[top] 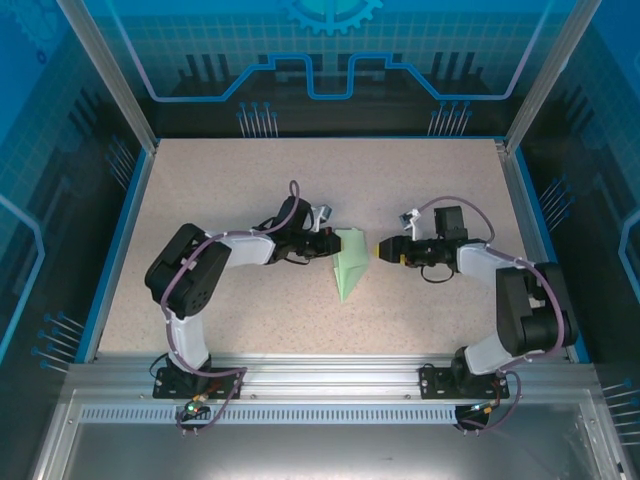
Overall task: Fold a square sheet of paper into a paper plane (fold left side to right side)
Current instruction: Fold the wing for the fifth time at the center of the table.
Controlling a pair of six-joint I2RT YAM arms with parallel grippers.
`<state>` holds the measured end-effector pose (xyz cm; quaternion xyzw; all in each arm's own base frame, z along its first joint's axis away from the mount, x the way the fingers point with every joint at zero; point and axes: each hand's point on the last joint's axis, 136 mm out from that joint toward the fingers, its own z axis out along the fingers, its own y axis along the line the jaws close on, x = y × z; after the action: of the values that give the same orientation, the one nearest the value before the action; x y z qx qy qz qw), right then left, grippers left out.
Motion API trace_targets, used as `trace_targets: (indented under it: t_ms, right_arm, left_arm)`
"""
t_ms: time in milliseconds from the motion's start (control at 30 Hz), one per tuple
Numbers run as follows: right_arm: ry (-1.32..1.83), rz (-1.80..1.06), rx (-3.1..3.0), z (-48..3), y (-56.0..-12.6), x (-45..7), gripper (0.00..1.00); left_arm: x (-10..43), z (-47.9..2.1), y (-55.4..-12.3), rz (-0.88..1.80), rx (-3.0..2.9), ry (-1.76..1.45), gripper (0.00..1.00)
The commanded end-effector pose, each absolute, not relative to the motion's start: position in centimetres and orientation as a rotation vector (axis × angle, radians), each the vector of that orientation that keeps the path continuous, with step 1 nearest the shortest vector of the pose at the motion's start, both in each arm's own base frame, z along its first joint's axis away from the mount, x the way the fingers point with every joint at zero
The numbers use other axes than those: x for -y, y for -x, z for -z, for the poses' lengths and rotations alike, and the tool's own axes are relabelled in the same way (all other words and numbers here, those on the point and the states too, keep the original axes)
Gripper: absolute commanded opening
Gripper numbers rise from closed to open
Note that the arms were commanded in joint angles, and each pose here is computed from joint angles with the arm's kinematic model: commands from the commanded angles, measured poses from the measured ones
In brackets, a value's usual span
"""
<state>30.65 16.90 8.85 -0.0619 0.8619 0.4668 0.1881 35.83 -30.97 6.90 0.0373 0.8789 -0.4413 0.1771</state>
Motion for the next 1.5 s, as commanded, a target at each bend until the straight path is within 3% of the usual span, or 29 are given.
trace_targets:
  t_ms: [0, 367, 467, 600, 667, 733, 800, 967, 1200, 1367, 1467]
  right_arm:
    - [0.227, -1.366, -2.334, -9.5, -32.5, -17.1, 0.68]
    - [0.265, -1.52, -2.285, -9.2, -33.2, -18.2, 0.65]
    - [0.254, -1.536, -2.297, -8.9, -33.0, -18.3, 0.58]
    - [0.24, -1.532, -2.328, -8.2, -32.8, -18.4, 0.37]
    - [0.229, -1.535, -2.343, -7.9, -32.6, -18.5, 0.21]
    - [0.214, -1.526, -2.359, -7.7, -32.5, -18.5, 0.08]
    - [0.194, -1.509, -2.378, -7.6, -32.3, -18.4, 0.05]
    - [0.151, -1.46, -2.443, -7.2, -31.5, -18.5, 0.04]
    - [-0.034, -1.387, -2.558, -6.5, -31.3, -18.1, 0.05]
    - [-0.104, -1.342, -2.604, -7.3, -31.4, -18.2, 0.06]
    - [-0.135, -1.316, -2.646, -7.2, -31.3, -18.4, 0.07]
  left_arm:
    - [31.7, -11.2, -35.2, 1.38, -2.318, -0.279, 0.0]
    - [32.2, -12.5, -33.8, 1.474, -2.259, -0.393, 0.0]
    - [32.3, -12.3, -33.9, 1.482, -2.266, -0.388, 0.0]
    - [32.5, -11.8, -34.0, 1.487, -2.28, -0.384, 0.02]
    - [32.4, -11.5, -34.2, 1.474, -2.292, -0.374, 0.12]
    - [32.1, -11.5, -34.5, 1.446, -2.302, -0.362, 0.33]
    - [31.1, -11.6, -35.1, 1.382, -2.317, -0.334, 0.59]
    - [26.6, -12.9, -36.4, 1.066, -2.358, -0.242, 0.8]
    - [25.3, -16.6, -31.7, 0.793, -2.319, -0.39, 0.8]
    - [28.6, -15.4, -25.7, 0.727, -2.361, -0.567, 0.69]
    - [31.0, -13.5, -23.4, 0.706, -2.398, -0.632, 0.69]
